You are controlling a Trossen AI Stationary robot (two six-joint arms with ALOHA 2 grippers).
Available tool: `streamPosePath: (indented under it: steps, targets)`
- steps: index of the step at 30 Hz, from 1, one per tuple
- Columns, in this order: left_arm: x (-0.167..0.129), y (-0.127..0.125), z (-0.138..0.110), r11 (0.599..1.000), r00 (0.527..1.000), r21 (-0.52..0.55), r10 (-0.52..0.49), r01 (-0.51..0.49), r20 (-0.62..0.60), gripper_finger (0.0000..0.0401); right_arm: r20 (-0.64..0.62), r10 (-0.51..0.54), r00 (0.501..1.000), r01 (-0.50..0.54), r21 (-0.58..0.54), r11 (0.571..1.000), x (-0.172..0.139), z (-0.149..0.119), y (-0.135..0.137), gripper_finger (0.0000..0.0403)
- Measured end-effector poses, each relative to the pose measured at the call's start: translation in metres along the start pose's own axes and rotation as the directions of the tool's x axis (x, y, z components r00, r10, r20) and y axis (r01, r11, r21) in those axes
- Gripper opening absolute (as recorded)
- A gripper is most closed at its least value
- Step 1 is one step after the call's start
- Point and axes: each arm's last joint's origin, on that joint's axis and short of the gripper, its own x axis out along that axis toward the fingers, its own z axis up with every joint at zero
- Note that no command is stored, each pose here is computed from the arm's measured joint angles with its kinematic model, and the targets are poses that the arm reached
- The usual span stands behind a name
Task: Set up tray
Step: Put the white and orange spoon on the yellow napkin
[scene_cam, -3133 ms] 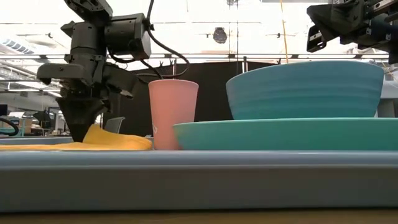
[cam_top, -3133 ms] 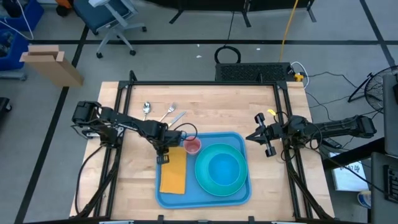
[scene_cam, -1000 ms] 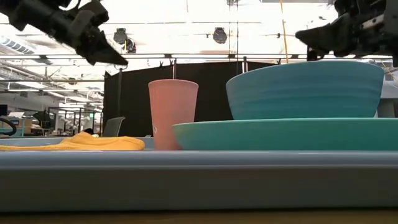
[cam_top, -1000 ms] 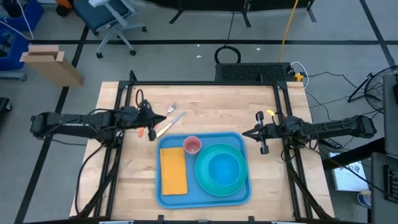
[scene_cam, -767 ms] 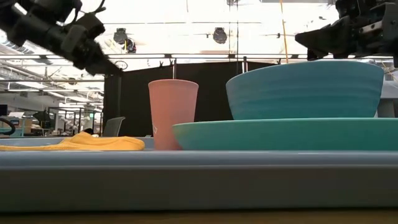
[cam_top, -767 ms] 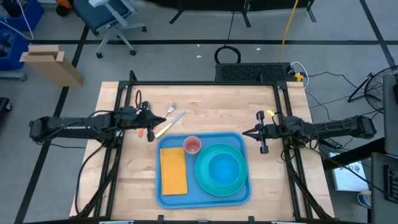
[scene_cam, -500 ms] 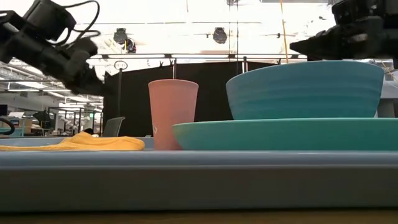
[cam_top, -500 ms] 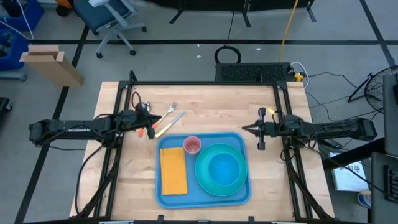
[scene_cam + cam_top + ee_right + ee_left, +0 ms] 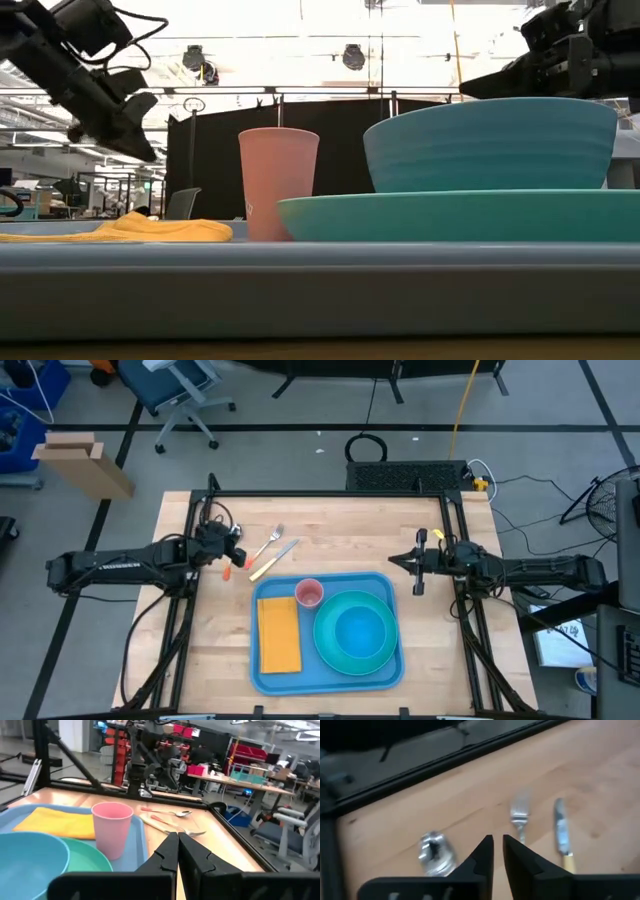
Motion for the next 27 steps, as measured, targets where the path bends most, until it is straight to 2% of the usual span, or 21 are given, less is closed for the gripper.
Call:
streamPosePath:
  steps: [6, 10, 18, 23, 27]
  targets:
    - [-0.017, 0.009, 0.014, 0.982, 0.983, -0.109, 0.142, -0.155, -0.117, 0.0100, 0.010, -0.001, 1.000, 0.001, 0.017, 1.000, 0.000, 0.001, 0.000, 0.0000]
    - [-0.009, 0.006, 0.014, 0.972, 0.965, -0.156, 0.141, -0.178, -0.223, 0.0135, -0.004, 0.002, 1.000, -0.002, 0.000, 1.000, 0.000, 0.000, 0.000, 0.0000]
    - [0.032, 0.003, 0.002, 0.942, 0.847, -0.142, 0.200, -0.305, -0.493, 0.0167, -0.015, 0.002, 1.000, -0.002, -0.026, 1.000, 0.000, -0.001, 0.000, 0.0000]
    - [0.052, 0.001, -0.002, 0.946, 0.801, -0.146, 0.157, -0.291, -0.577, 0.0183, -0.034, 0.005, 0.999, -0.006, -0.030, 1.000, 0.000, -0.003, 0.001, 0.0000]
    - [0.060, 0.001, -0.004, 0.952, 0.786, -0.143, 0.133, -0.271, -0.603, 0.0198, -0.059, 0.009, 0.998, -0.011, -0.031, 0.999, 0.000, -0.006, 0.001, 0.0000]
